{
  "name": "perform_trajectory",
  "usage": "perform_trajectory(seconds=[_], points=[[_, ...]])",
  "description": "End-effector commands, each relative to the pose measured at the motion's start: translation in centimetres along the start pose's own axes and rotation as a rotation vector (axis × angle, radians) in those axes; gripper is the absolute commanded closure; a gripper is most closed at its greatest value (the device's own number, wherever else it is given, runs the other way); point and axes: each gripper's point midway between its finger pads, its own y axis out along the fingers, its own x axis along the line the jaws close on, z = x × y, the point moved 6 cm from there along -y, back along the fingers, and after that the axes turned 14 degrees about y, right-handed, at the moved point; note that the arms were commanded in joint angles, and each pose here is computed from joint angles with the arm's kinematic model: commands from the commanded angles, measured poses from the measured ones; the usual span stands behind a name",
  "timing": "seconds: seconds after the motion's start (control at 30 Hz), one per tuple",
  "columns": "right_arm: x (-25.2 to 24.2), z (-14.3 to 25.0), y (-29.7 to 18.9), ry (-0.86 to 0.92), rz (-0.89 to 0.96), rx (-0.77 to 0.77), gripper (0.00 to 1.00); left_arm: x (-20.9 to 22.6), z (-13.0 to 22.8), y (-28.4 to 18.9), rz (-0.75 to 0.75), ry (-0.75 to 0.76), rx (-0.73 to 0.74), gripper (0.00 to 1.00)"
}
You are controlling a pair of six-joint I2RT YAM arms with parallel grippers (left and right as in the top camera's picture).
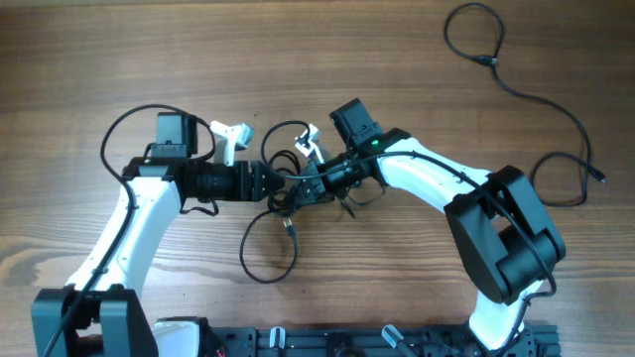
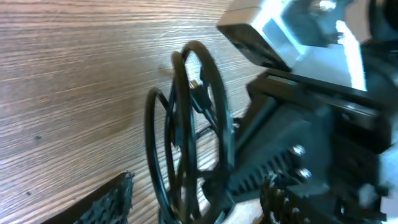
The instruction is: Untangle cables
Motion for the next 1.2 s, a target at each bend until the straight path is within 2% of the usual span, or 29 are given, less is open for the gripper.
perform_trajectory(seconds=[0.0,0.03,0.07,0.1,0.27,0.37,0.5,0.57,0.67,0.83,0.93,1.07,1.17], points=[[1.9,1.3,-0.3,-0.050,-0.107,0.070,0.96,0.4,-0.1,0.4,-0.055,-0.007,0.023,0.64],[1.9,1.3,-0.3,-0.050,-0.109,0.072,0.96,0.5,-0.1,0.5,-0.054,-0.013,0.027,0.86],[1.9,1.3,-0.4,-0.049,-0.110,0.070,0.96,0.7,0.0,0.7,-0.053,-0.021,0.035,0.96],[1.9,1.2,-0.4,-0.049,-0.110,0.069,0.96,0.8,0.1,0.9,-0.053,-0.030,0.040,0.96],[2.3,0.8,-2.3,-0.043,-0.209,0.080,0.96,3.8,1.2,1.6,-0.247,-0.307,0.093,0.96],[2.4,0.3,-2.9,-0.054,-0.231,0.067,0.96,4.3,1.6,1.9,-0.265,-0.407,0.102,0.96],[2.2,-0.4,-2.8,-0.067,-0.192,0.020,0.81,4.8,2.1,2.7,-0.270,-0.514,0.124,0.96],[2.0,-0.8,-2.7,-0.058,-0.164,-0.009,0.62,5.0,2.3,2.9,-0.272,-0.555,0.133,0.96],[1.1,-1.6,-2.7,-0.049,-0.081,-0.076,0.53,5.3,2.7,3.3,-0.276,-0.614,0.147,0.96],[0.8,-0.2,-1.3,0.004,-0.042,-0.020,0.51,6.0,2.6,4.0,-0.284,-0.684,0.133,0.96],[0.9,1.3,0.6,0.040,0.009,0.030,0.54,6.4,2.2,4.3,-0.287,-0.732,0.104,0.96],[-0.1,1.9,2.6,0.121,0.170,-0.020,0.57,7.3,1.5,4.0,-0.314,-0.818,0.040,0.96],[0.0,1.9,3.7,0.114,0.215,-0.051,0.57,8.0,1.0,3.6,-0.318,-0.899,-0.015,0.96]])
